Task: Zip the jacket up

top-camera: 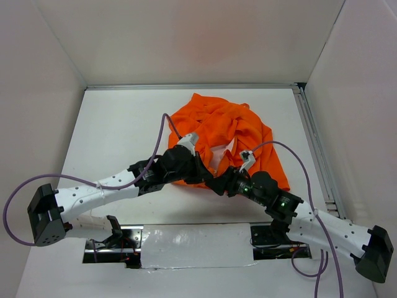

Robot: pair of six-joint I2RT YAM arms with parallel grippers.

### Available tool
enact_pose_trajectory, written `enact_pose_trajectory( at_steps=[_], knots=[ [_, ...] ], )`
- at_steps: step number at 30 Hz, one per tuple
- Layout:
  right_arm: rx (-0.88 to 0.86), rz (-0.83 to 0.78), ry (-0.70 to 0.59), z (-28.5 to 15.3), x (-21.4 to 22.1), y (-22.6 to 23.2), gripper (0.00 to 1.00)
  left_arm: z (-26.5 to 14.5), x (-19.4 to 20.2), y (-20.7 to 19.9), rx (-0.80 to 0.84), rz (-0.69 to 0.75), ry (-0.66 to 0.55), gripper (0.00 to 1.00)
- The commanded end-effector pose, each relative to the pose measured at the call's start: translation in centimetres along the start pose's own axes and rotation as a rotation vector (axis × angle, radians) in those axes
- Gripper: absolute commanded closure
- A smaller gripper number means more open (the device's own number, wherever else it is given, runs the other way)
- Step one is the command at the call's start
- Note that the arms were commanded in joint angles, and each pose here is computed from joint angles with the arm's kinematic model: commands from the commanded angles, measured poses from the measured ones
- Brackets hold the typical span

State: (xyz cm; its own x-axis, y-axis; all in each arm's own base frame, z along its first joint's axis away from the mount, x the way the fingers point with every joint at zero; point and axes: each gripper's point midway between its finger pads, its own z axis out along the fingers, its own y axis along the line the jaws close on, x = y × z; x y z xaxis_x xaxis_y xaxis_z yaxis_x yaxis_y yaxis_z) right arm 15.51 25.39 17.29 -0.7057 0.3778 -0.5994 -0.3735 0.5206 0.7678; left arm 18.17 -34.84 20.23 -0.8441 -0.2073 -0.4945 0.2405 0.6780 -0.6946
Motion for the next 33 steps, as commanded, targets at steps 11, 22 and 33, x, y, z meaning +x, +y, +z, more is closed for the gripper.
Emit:
enact_pose_trajectory(
  at_steps=[11, 22, 33],
  knots=[
    [-0.063, 0.011, -0.157, -0.1, -2.9, 1.3, 0.48, -1.3, -0.6, -2.9, 0.112, -0.03, -0.004, 1.0],
    [-0.11, -0.006, -0.194, -0.5, -3.5, 2.4, 0.78, -1.1, -0.1, -1.8, 0.076, -0.047, 0.004, 1.0],
    [-0.069, 0.027, -0.087, -1.5, -2.3, 2.8, 1.0, -0.7, -0.1, 0.9, -0.039, -0.063, -0.022, 1.0]
  ],
)
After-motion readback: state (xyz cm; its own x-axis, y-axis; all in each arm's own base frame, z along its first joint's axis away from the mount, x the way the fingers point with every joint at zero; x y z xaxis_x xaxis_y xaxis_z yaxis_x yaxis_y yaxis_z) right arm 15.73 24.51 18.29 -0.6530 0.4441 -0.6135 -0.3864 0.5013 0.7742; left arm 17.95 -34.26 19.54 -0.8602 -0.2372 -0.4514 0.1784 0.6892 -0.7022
